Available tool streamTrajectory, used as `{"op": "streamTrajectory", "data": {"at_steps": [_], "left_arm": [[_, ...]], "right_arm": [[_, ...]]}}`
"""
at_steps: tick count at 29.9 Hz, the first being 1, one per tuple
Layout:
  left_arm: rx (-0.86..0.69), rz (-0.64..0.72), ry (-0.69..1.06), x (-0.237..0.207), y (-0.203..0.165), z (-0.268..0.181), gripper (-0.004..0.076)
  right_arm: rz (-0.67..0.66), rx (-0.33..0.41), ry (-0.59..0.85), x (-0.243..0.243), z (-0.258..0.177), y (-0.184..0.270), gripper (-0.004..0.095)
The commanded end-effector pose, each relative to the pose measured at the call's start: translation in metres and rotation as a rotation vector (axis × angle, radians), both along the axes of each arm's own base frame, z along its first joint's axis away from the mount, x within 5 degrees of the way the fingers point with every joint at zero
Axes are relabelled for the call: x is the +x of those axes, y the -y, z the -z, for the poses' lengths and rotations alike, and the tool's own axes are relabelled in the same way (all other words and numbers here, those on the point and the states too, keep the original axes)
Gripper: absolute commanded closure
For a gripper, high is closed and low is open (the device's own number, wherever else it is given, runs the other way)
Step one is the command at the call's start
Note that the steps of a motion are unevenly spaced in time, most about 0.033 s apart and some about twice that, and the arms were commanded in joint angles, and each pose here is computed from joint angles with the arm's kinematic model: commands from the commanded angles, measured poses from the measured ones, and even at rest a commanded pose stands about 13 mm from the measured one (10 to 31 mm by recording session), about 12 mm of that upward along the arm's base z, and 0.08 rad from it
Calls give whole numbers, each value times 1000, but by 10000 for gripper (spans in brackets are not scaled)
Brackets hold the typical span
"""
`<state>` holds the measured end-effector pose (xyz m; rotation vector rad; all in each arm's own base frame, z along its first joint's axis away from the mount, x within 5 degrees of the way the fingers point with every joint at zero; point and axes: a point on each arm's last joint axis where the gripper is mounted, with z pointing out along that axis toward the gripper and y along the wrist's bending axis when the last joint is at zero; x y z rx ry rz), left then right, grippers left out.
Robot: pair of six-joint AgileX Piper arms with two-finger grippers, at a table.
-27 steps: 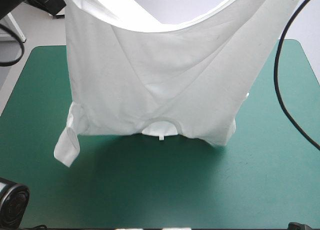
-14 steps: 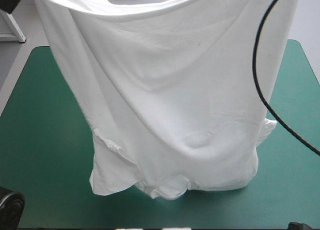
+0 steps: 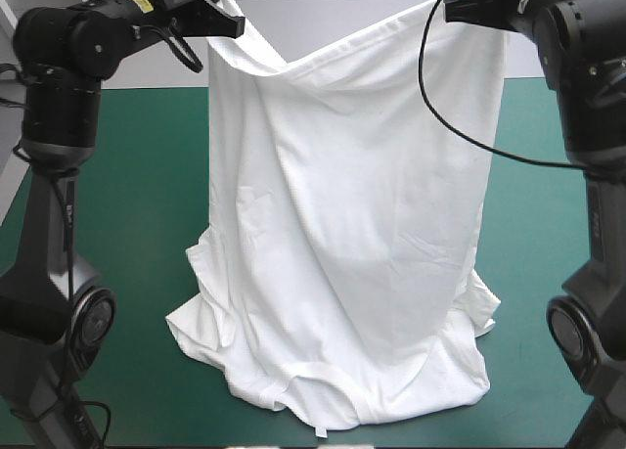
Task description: Fold the cloth
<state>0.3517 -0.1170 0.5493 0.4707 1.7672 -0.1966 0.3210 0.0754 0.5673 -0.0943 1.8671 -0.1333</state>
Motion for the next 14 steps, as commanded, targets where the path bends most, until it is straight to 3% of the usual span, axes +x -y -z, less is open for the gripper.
{"op": "streamTrajectory", "data": {"at_steps": [1,8,14], "left_arm": [[-23,-73,80,18,-8,0,733],[10,-131,-124,109,-3,98,733],[-8,-158,-247,158,5,176,733]], "right_arm": [[-46,61,-20,32,16,12,927],[-75,144,-263,115,104,13,927],[-83,158,-444,162,179,7,927]]}}
